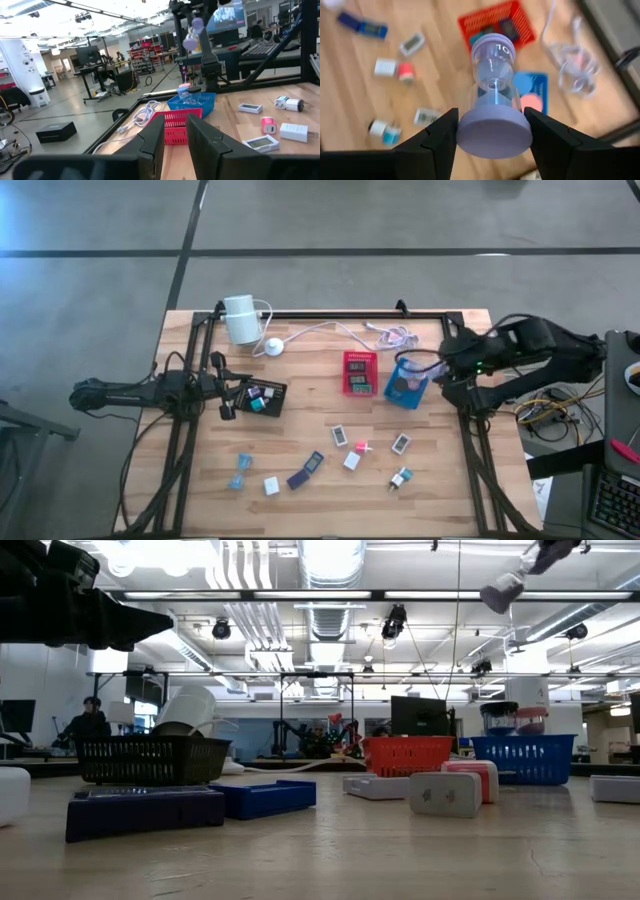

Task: Pick & Place Office items
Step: Put the violet hourglass into the blue bin

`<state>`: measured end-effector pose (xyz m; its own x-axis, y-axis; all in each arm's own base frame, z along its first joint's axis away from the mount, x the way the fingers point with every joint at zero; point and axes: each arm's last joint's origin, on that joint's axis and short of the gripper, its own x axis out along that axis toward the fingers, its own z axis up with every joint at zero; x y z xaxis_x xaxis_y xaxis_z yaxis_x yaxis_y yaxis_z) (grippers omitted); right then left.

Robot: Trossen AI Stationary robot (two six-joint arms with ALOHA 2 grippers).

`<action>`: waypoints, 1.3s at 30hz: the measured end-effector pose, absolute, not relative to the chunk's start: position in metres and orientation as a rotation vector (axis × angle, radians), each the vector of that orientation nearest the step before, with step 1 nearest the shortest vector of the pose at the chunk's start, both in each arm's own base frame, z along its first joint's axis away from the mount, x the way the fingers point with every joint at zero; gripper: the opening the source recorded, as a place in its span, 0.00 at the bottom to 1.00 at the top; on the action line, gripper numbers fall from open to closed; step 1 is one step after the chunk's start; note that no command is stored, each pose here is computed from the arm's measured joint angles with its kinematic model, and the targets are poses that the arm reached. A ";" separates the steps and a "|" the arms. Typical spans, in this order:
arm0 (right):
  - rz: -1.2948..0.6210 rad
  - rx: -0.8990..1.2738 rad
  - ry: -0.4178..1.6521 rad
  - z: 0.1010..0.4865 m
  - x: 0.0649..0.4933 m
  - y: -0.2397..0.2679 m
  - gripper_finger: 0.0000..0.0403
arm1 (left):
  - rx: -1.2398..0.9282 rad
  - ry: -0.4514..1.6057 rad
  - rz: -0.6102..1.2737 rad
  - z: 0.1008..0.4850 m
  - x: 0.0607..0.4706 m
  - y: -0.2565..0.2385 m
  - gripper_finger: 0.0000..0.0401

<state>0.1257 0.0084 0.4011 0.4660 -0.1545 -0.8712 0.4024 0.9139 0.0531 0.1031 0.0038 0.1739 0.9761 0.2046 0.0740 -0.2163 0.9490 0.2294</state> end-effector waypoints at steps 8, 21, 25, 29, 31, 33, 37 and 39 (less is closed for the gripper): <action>-0.224 0.304 1.257 0.387 0.169 0.006 0.49 | 0.221 -0.043 0.212 0.173 0.103 0.004 0.21; -0.142 0.278 1.481 0.344 0.207 -0.022 0.49 | 0.229 0.012 0.206 0.168 0.104 0.004 0.21; -0.118 0.251 1.518 0.335 0.209 -0.029 0.49 | 0.225 0.011 0.206 0.168 0.104 0.004 0.21; -0.064 0.164 1.557 0.326 0.207 -0.030 0.49 | 0.216 0.010 0.206 0.168 0.104 0.004 0.21; -0.045 0.120 1.577 0.322 0.206 -0.029 0.49 | 0.202 0.009 0.206 0.168 0.104 0.004 0.21; -0.042 0.069 1.601 0.317 0.205 -0.028 0.49 | 0.199 0.009 0.207 0.168 0.104 0.004 0.21; -0.023 -0.011 1.653 0.307 0.205 -0.025 0.49 | 0.185 0.008 0.207 0.168 0.104 0.004 0.21; -0.016 -0.032 1.664 0.305 0.206 -0.024 0.49 | 0.182 0.008 0.207 0.168 0.104 0.004 0.21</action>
